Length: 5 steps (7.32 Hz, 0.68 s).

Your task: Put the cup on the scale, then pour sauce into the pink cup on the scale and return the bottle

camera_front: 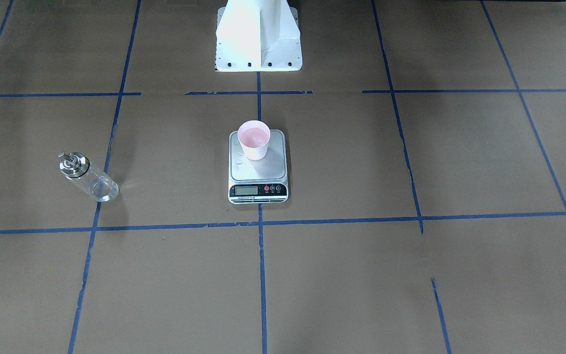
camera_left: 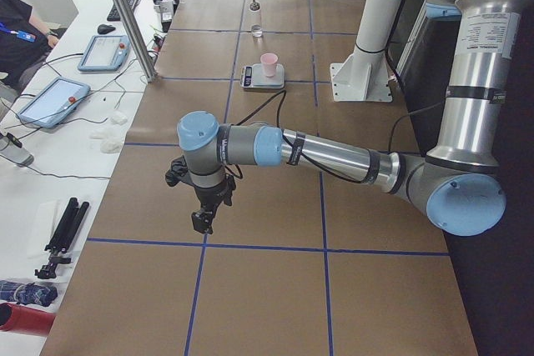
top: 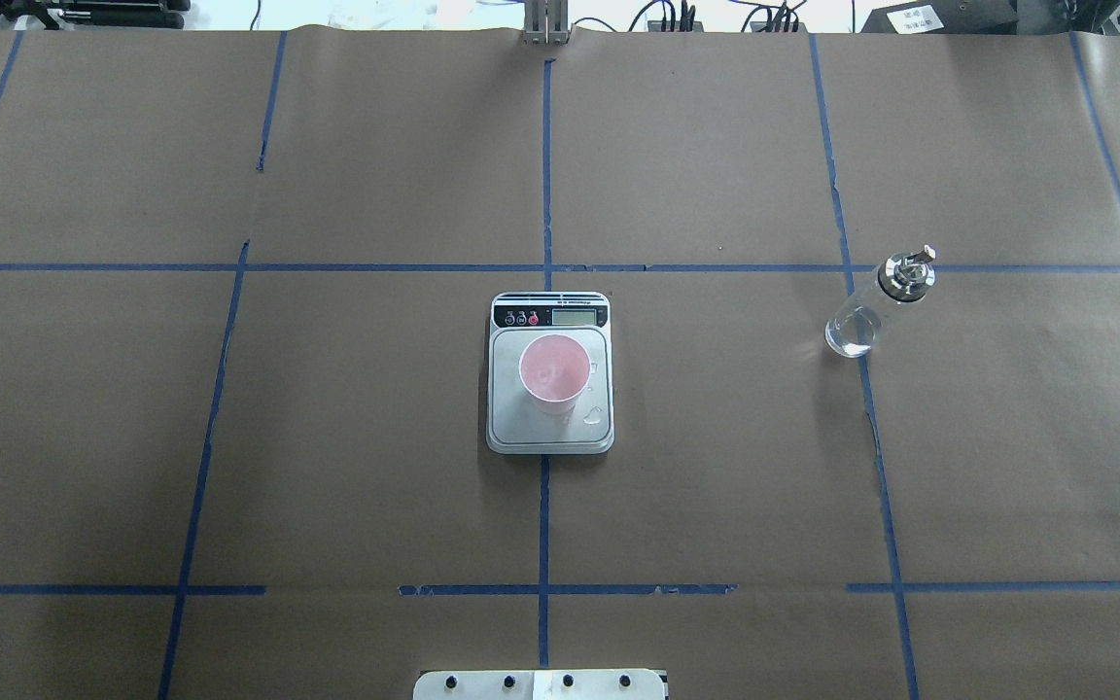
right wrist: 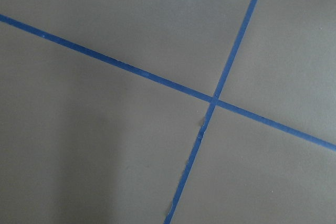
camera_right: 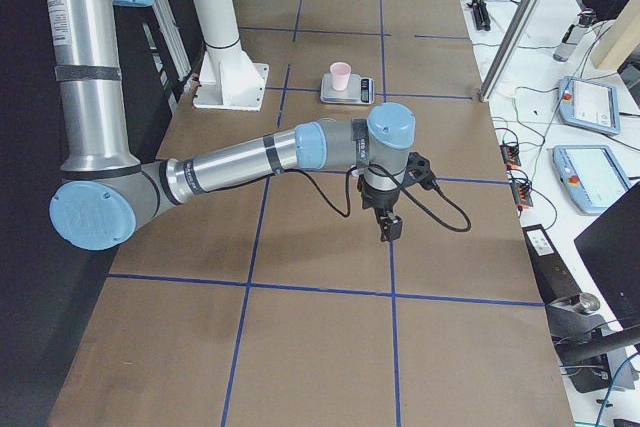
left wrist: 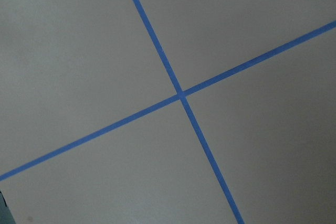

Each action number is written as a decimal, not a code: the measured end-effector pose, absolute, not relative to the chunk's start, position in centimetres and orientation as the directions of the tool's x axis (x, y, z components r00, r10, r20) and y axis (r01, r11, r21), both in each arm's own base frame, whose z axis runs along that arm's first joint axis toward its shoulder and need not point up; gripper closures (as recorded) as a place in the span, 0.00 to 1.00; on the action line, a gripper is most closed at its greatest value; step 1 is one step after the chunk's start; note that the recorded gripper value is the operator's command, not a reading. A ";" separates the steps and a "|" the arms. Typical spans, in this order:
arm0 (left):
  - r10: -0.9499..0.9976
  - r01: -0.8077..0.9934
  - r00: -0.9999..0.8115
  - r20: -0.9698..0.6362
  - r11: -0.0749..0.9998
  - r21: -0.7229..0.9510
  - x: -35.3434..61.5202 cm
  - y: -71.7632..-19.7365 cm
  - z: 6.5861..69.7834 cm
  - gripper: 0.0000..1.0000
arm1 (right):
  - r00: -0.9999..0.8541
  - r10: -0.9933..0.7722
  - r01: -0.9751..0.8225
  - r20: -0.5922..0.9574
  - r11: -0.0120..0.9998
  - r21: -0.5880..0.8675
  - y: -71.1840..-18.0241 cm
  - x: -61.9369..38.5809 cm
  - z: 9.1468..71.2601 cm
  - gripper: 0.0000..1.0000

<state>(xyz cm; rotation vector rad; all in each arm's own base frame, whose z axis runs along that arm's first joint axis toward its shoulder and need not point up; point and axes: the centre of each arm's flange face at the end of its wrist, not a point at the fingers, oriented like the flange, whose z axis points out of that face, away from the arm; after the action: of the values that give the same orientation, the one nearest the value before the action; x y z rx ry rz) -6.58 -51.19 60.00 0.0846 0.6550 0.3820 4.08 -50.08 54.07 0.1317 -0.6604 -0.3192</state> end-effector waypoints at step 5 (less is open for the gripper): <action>0.340 -0.352 0.654 -0.676 0.928 0.125 -6.2 -48.7 68.0 0.00 | 0.700 -0.249 0.215 0.670 0.967 0.136 -49.7 3.3 57.4 0.00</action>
<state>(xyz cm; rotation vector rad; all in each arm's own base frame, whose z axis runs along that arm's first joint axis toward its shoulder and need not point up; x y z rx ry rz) -6.16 -48.73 68.00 -0.0175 0.7633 0.3923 3.34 -49.67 57.44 0.0484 -0.7528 -0.2585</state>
